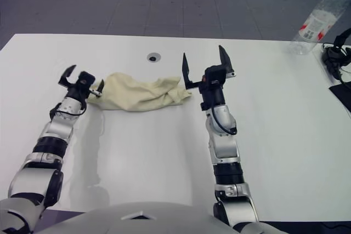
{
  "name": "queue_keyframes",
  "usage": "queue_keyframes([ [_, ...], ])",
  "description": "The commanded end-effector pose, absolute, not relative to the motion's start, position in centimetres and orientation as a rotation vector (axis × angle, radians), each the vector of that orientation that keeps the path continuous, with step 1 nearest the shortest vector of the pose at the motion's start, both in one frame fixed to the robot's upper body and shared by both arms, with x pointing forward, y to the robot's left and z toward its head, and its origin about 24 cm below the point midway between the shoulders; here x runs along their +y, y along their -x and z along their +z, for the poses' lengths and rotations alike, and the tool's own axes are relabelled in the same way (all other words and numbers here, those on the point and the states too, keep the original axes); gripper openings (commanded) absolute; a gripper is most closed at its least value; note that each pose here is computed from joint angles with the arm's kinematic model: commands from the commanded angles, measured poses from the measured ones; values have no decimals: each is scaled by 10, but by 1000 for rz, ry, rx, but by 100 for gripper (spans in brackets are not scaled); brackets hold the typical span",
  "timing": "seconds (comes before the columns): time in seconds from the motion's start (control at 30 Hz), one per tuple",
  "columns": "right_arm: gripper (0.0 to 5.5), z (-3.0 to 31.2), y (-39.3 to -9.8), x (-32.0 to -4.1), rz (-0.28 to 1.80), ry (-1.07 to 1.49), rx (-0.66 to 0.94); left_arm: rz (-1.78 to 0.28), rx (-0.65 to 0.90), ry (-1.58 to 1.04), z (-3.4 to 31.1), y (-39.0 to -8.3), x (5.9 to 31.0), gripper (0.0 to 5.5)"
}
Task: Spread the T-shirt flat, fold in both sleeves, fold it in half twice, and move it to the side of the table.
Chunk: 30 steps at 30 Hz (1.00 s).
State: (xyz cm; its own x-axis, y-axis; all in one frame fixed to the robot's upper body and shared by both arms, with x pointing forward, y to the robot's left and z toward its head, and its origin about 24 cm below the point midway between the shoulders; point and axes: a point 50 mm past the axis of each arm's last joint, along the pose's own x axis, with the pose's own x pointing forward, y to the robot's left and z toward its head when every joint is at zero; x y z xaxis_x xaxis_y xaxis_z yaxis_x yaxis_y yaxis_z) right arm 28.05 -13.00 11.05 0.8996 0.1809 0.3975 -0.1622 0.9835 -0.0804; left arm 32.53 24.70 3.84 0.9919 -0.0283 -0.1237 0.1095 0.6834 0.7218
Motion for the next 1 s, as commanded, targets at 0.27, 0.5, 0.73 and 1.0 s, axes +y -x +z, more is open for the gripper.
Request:
queue_keyframes([
  [0.27,536,117,-274,-140,123,-42,-417,-535,283,-949,-31,-284,221,536],
  [0.5,536,121,-275,-147,82,-115,-404,-752,229,-720,-27,-250,180,536],
  [0.73,536,134,-273,-153,43,-139,-448,-757,325,-497,-8,-201,154,536],
  [1.0,536,138,-270,-152,33,-158,-461,-749,379,-457,0,-164,143,536],
])
